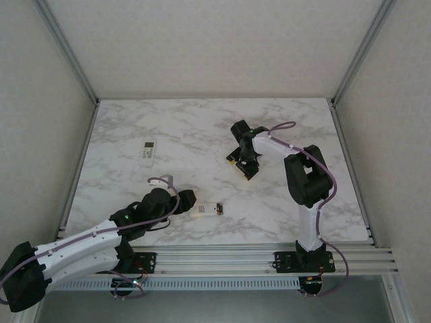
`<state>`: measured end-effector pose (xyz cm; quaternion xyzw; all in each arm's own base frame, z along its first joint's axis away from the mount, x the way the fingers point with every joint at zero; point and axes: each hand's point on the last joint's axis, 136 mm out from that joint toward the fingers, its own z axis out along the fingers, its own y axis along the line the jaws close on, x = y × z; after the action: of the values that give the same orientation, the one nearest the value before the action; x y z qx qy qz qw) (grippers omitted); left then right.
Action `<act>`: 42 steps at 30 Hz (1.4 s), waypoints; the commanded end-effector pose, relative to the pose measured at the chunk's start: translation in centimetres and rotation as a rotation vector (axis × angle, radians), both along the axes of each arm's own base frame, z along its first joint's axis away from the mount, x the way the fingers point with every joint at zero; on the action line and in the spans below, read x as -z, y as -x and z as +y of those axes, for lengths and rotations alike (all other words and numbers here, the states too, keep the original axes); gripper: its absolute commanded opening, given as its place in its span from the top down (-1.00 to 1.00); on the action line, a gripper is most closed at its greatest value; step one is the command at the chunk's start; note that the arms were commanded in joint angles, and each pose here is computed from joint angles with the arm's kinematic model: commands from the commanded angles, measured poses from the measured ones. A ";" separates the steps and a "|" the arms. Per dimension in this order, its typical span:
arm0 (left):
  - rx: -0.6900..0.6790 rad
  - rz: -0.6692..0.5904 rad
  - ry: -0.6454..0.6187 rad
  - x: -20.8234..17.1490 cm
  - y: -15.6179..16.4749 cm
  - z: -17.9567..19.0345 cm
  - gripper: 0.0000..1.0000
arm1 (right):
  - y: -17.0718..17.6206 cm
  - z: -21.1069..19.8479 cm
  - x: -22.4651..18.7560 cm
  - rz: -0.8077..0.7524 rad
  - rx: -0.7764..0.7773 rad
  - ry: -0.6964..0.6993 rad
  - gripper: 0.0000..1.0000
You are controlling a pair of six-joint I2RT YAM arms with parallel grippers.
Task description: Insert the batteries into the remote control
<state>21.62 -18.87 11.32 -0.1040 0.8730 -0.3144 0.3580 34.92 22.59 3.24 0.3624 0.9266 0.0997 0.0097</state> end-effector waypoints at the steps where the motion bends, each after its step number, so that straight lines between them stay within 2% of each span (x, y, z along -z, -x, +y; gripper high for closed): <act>1: -0.027 -0.012 -0.011 0.0 0.2 0.8 -0.59 | 2.0 -1.5 2.0 0.107 0.067 0.062 -0.48; 8: -0.051 -0.029 0.024 -0.3 0.3 1.3 -0.59 | 2.6 -2.4 2.1 0.119 0.065 0.090 -0.39; 22: -0.045 -0.025 0.031 -0.4 0.3 1.1 -0.59 | 2.9 -2.7 -1.3 0.080 0.068 0.068 -0.49; 29: -0.051 -0.026 0.035 -0.1 0.4 1.3 -0.59 | 4.1 -3.4 -2.0 0.075 0.172 0.052 -0.52; 42: -0.048 -0.028 0.023 -0.2 0.3 1.3 -0.59 | 2.8 -2.0 0.5 0.096 0.220 -0.008 -0.56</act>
<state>21.29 -17.85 11.60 -0.1227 0.8616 -0.3240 0.3710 31.99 20.72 3.93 0.4493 0.8885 0.0923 -0.0147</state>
